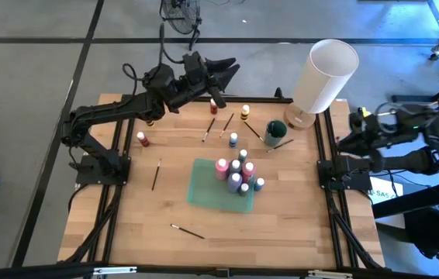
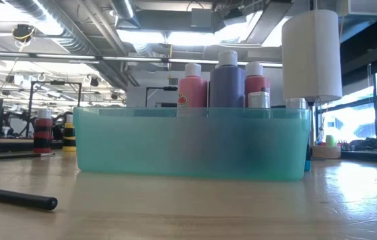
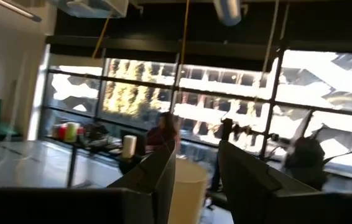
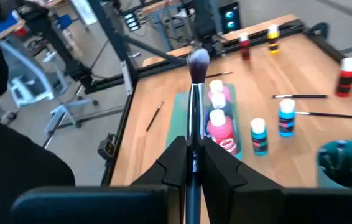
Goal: Pick & Place Paint Supplies
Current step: Put the black eyeshadow brush into the green cup
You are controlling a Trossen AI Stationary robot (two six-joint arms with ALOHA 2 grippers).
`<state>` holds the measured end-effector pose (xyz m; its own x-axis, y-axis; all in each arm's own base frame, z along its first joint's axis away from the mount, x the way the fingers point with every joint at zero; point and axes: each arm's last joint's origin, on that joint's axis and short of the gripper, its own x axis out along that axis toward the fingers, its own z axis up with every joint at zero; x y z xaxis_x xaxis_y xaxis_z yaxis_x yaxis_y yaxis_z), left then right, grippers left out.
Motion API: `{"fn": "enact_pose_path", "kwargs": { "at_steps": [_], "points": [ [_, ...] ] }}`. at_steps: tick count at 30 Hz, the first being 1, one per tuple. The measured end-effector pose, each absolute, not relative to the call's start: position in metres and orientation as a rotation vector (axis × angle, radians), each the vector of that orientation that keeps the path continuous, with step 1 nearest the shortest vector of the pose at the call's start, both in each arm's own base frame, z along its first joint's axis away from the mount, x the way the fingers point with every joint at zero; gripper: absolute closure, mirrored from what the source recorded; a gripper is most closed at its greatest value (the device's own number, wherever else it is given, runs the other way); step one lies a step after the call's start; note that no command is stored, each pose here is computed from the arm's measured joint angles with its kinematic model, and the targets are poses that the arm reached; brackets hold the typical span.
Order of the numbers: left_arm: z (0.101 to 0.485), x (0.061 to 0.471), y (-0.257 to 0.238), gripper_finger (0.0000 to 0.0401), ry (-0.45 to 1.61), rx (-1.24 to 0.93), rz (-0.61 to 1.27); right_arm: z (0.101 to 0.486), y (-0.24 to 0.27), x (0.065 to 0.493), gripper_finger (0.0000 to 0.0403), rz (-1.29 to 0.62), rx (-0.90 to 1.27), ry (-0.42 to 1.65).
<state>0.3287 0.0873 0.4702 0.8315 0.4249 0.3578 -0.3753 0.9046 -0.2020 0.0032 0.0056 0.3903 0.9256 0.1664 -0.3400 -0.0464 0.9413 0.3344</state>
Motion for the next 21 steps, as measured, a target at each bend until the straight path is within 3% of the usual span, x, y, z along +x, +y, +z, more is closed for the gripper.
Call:
{"fn": "enact_pose_path", "kwargs": {
  "at_steps": [10,15,21],
  "points": [
    [0.472,0.332,0.068,0.0284,-0.395,-0.111,0.164,0.341,0.006,0.039,0.0370,0.163,0.318,0.414],
    [0.475,0.327,0.064,0.0288,-0.385,-0.034,0.159,0.324,0.000,0.062,0.0371,-0.014,0.393,0.314],
    [0.499,0.294,0.069,0.0292,-0.439,0.125,0.226,0.306,-0.009,0.087,0.0371,-0.260,0.362,0.119]
  ]
}}
